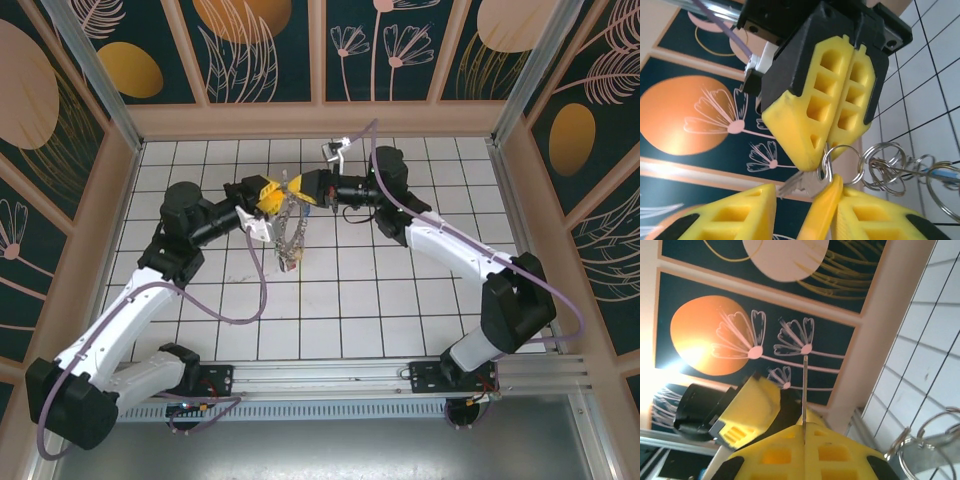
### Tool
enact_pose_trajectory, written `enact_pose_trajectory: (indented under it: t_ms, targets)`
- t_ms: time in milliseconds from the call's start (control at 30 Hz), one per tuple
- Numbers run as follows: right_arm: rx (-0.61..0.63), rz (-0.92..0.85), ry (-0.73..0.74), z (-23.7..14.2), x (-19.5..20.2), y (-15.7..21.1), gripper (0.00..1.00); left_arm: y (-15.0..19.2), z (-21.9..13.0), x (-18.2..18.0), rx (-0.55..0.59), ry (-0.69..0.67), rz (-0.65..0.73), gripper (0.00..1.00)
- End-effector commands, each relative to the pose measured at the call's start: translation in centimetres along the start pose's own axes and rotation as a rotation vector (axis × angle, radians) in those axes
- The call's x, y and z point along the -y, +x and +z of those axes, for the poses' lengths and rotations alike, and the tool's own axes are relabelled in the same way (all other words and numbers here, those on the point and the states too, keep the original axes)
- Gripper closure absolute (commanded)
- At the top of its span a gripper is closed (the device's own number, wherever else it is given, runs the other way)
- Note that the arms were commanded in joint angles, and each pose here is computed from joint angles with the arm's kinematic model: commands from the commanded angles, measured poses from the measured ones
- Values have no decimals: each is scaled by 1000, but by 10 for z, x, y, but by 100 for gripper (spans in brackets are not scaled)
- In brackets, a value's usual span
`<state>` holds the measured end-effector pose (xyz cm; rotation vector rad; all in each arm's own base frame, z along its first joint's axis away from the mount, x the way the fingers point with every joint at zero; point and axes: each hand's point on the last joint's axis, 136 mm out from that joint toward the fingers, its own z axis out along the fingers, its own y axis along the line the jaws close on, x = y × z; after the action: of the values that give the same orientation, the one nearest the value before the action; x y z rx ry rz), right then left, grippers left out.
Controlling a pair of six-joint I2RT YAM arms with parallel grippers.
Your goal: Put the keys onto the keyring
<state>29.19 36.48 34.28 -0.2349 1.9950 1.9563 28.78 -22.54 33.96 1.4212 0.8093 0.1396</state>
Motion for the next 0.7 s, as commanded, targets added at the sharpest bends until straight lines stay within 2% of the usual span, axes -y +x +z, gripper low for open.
enact_pose_trajectory:
  t_ms: [0, 100, 333, 567, 667]
  targets:
    - [152, -290, -19, -14, -46, -17, 100, -12, -9, -6, 37, -50, -131, 65]
    - [264, -490, 28, -22, -60, -18, 100, -7, -10, -7, 24, -67, -229, 59]
    - [464, -933, 55, -43, -99, -8, 100, 12, -15, -15, -28, -135, -441, 55]
    - [466, -1258, 118, -42, -117, -8, 100, 18, -31, -33, 12, -253, -562, 55]
    - [459, -1432, 139, -45, -125, -3, 100, 33, -40, -41, -31, -326, -629, 49]
